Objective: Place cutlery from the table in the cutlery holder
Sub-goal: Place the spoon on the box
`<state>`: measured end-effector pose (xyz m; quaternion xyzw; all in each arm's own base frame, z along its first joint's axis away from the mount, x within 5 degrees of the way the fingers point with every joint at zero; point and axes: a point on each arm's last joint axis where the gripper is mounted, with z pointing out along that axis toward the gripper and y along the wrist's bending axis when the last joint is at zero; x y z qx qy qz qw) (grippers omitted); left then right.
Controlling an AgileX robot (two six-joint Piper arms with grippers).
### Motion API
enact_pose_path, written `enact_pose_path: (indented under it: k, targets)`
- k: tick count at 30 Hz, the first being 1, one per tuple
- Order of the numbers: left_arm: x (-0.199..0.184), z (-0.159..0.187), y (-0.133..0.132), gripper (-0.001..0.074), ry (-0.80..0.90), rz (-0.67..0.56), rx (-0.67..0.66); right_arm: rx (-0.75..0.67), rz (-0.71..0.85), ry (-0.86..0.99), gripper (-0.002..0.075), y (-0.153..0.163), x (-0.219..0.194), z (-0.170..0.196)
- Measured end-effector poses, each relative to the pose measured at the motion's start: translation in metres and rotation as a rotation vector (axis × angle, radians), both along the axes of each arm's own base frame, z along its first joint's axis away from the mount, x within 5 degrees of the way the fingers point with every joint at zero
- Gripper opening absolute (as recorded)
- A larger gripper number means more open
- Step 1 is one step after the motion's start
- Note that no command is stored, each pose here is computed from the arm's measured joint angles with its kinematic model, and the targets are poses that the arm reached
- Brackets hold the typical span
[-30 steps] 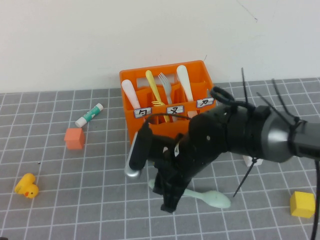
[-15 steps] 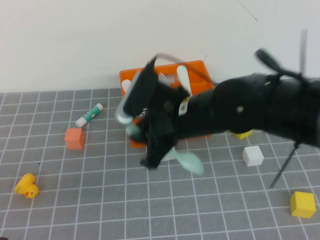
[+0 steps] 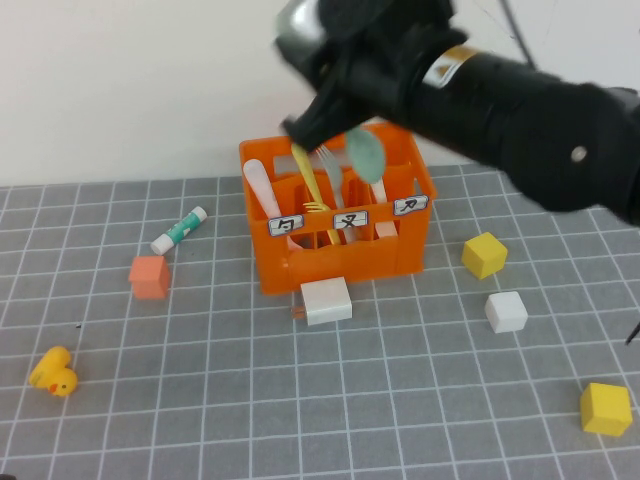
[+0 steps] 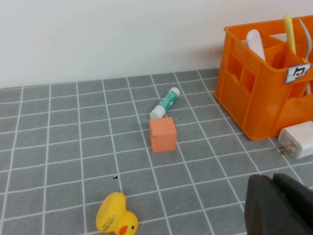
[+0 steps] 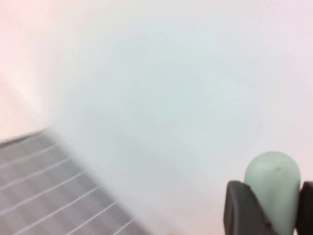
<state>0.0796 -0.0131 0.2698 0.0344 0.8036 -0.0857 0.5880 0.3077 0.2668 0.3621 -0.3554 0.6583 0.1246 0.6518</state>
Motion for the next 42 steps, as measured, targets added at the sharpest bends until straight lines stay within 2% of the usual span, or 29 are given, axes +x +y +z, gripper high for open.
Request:
enact_pose_path:
  k: [7, 15, 20, 33, 42]
  targets:
    - [0.000, 0.000, 0.000, -0.0001, 0.000, -0.001, 0.002, 0.168, -0.203, 0.036, 0.0209, -0.036, 0.036, -0.004]
    - [0.000, 0.000, 0.000, -0.0001, 0.000, -0.001, 0.002, 0.178, -0.282, 0.070, 0.0209, -0.033, 0.060, -0.039]
    - [0.000, 0.000, 0.000, -0.0001, 0.000, -0.001, 0.002, 0.272, -0.293, 0.155, 0.0209, -0.025, 0.065, -0.056]
    - [0.000, 0.000, 0.000, -0.0001, 0.000, -0.001, 0.002, 0.417, -0.077, 0.060, 0.0209, 0.015, 0.067, -0.078]
    - [0.000, 0.000, 0.000, -0.0001, 0.000, 0.000, -0.001, 0.407, 0.019, 0.055, 0.0209, 0.044, 0.072, -0.091]
